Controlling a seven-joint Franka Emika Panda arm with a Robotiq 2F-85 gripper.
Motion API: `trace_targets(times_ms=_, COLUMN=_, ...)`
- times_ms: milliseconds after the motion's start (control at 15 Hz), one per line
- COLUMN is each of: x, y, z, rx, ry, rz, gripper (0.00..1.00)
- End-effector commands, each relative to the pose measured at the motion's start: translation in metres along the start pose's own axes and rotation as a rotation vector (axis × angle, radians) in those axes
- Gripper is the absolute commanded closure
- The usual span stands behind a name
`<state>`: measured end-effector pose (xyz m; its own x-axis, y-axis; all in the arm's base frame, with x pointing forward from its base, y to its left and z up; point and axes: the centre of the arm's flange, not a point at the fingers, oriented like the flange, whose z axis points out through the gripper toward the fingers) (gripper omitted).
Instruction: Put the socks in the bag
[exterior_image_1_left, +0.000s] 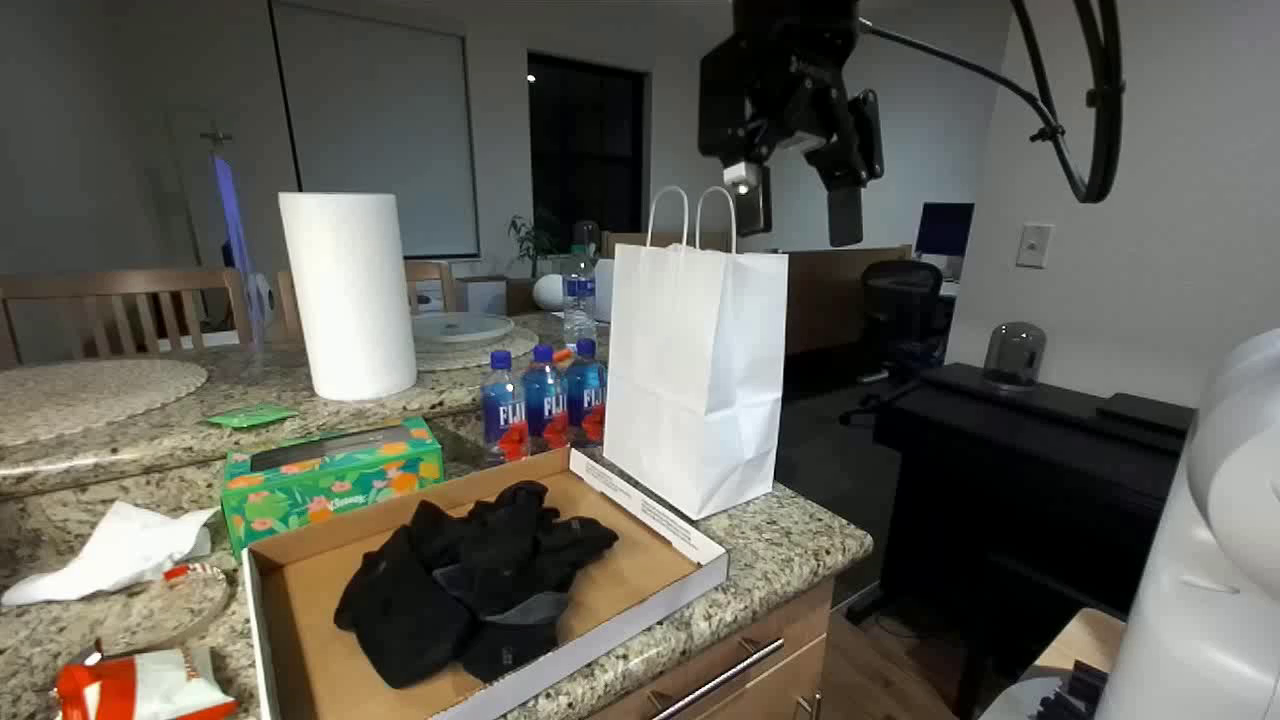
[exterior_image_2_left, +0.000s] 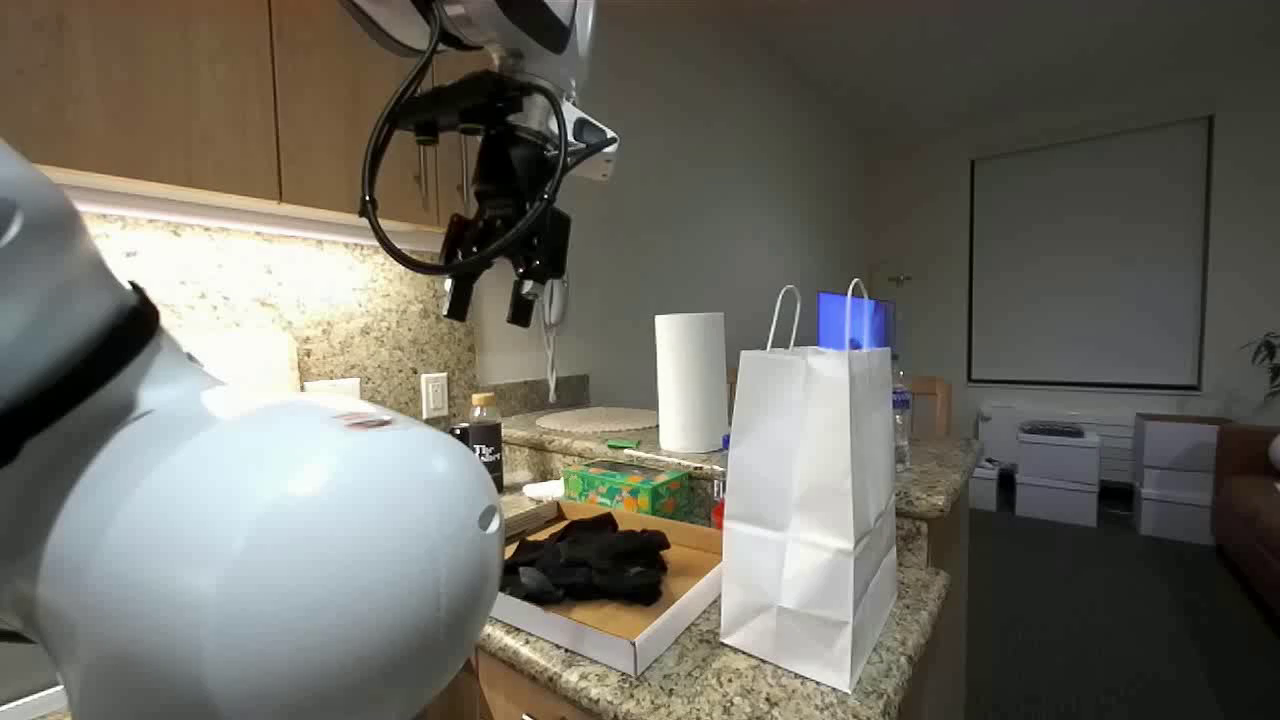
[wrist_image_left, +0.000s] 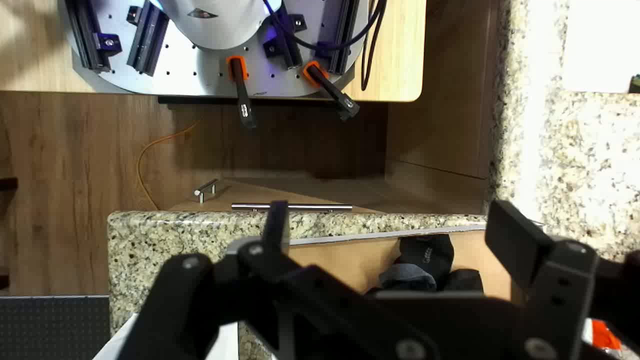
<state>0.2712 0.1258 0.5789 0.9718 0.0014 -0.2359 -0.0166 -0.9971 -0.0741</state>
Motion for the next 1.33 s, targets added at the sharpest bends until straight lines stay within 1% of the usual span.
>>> trace_targets(times_ms=0, x=0.0, y=0.0, z=0.0, rx=0.0, ry=0.0, rz=0.0, gripper=0.0)
trace_targets(times_ms=800, x=0.0, y=0.0, z=0.0, rx=0.0, ry=0.0, rz=0.0, gripper=0.0)
trace_targets(times_ms=867, x=0.005, y=-0.008, z=-0.002, rx=-0.003, ry=0.003, rz=-0.009, gripper=0.0)
trace_targets(times_ms=933, x=0.009, y=-0.014, z=-0.003, rx=-0.002, ry=0.014, rz=-0.004, gripper=0.0)
trace_targets(times_ms=1000, x=0.01, y=-0.023, z=-0.008, rx=0.001, ry=0.044, rz=0.011, gripper=0.0)
trace_targets(times_ms=1267, x=0.033, y=-0.067, z=-0.011, rx=-0.004, ry=0.184, rz=0.031, gripper=0.0)
